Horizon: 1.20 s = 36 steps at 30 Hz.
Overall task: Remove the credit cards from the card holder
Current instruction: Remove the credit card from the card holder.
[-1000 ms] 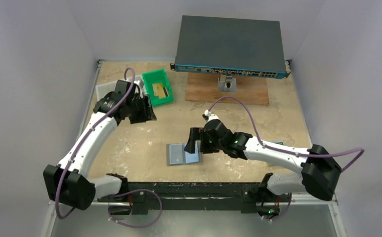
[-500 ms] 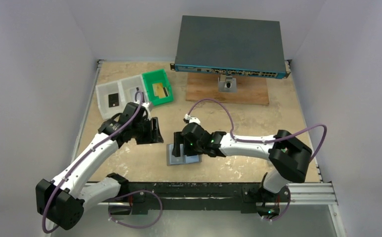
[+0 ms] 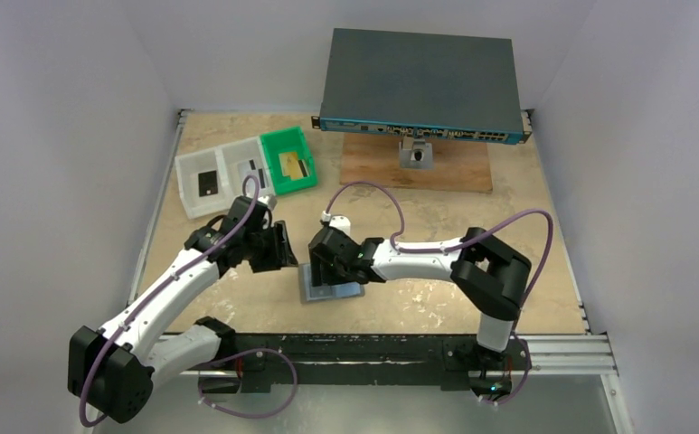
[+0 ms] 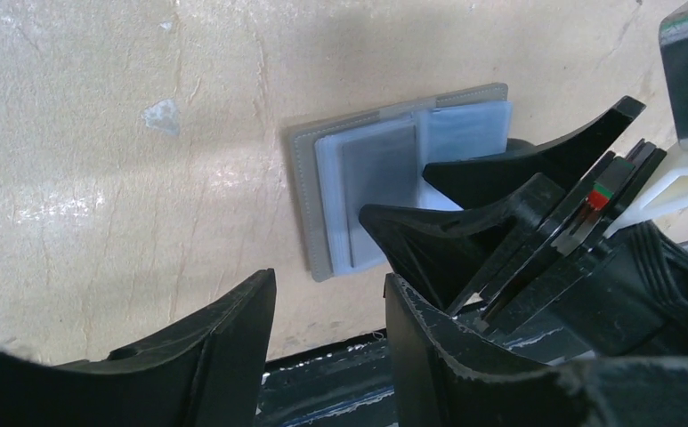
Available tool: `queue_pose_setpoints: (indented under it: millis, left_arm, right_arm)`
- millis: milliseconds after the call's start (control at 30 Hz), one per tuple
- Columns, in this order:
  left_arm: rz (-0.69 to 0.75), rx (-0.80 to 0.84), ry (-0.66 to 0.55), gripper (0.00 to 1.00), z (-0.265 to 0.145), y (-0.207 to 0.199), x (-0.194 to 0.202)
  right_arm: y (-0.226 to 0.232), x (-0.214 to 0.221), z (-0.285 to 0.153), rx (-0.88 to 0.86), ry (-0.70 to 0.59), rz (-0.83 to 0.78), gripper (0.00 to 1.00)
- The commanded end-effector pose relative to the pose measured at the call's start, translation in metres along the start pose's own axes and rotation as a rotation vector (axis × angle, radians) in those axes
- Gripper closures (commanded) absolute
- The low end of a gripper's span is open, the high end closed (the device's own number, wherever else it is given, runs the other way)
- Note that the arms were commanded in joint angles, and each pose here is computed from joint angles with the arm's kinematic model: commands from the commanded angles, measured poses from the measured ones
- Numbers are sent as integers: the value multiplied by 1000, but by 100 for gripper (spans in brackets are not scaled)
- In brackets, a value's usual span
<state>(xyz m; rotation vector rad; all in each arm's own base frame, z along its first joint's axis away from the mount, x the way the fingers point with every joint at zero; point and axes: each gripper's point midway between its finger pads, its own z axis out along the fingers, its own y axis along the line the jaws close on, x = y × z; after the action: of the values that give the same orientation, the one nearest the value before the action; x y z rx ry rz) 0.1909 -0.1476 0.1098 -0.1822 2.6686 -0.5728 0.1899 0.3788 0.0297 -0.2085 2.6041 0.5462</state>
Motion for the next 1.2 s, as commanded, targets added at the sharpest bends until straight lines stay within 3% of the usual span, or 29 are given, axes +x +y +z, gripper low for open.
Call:
queue_pose_setpoints:
  millis: [0,200,367,567,833,1167]
  left_arm:
    - [-15,9,-46,52,0,-3,-9]
    - [-24,-4,-32,52,5,0,-6]
    - [-29,-3,-26,52,7,0,-5]
    - [-31,60,16,55,14,-11,1]
    - [-46,177,126,69,37,-29,20]
    - [-44,176,209,88,74,-32,36]
  right_arm:
    - [2,-4,2,72,-30,-39,41]
    - [-14,7,16,166,2,-81,50]
    - [-29,20,24,217,34,-98,65]
    - [-28,33,22,146,61,-73,83]
    - [-15,40,18,0,71,-28,92]
    - [-12,36,10,-165,73,89,94]
